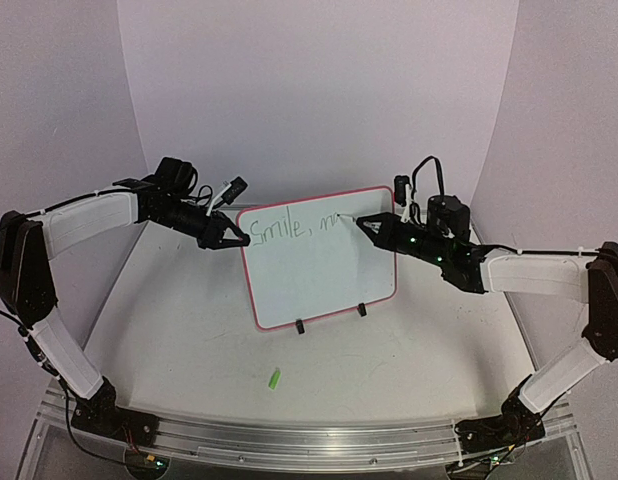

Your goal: Write a sentence on the whiteboard

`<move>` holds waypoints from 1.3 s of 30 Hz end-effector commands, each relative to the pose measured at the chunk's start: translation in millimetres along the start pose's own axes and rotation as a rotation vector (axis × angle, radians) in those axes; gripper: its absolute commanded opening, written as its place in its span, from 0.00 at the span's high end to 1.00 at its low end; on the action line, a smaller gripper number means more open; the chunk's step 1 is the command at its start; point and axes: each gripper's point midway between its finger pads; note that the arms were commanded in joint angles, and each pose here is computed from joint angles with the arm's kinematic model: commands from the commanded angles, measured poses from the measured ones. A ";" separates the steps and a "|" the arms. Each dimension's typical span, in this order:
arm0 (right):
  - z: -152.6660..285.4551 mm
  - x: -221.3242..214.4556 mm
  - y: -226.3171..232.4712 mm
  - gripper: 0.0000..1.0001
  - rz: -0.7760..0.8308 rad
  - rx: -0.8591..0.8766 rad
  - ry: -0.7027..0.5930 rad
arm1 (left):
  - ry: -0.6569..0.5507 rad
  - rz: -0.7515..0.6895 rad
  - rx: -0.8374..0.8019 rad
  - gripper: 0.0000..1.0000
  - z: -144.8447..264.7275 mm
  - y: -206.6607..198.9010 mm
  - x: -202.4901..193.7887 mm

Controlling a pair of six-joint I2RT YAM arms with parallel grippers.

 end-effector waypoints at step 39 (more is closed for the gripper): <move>10.8 41.2 20.2 1.00 0.039 0.017 -0.104 | 0.040 -0.086 0.126 1.00 4.4 21.4 -3.4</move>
Point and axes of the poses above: each gripper's point midway between its finger pads, its own z axis back along the fingers, its own y axis along the line the jaws close on, x = y × z, and after that the axes turned 2 degrees about -z, right-handed
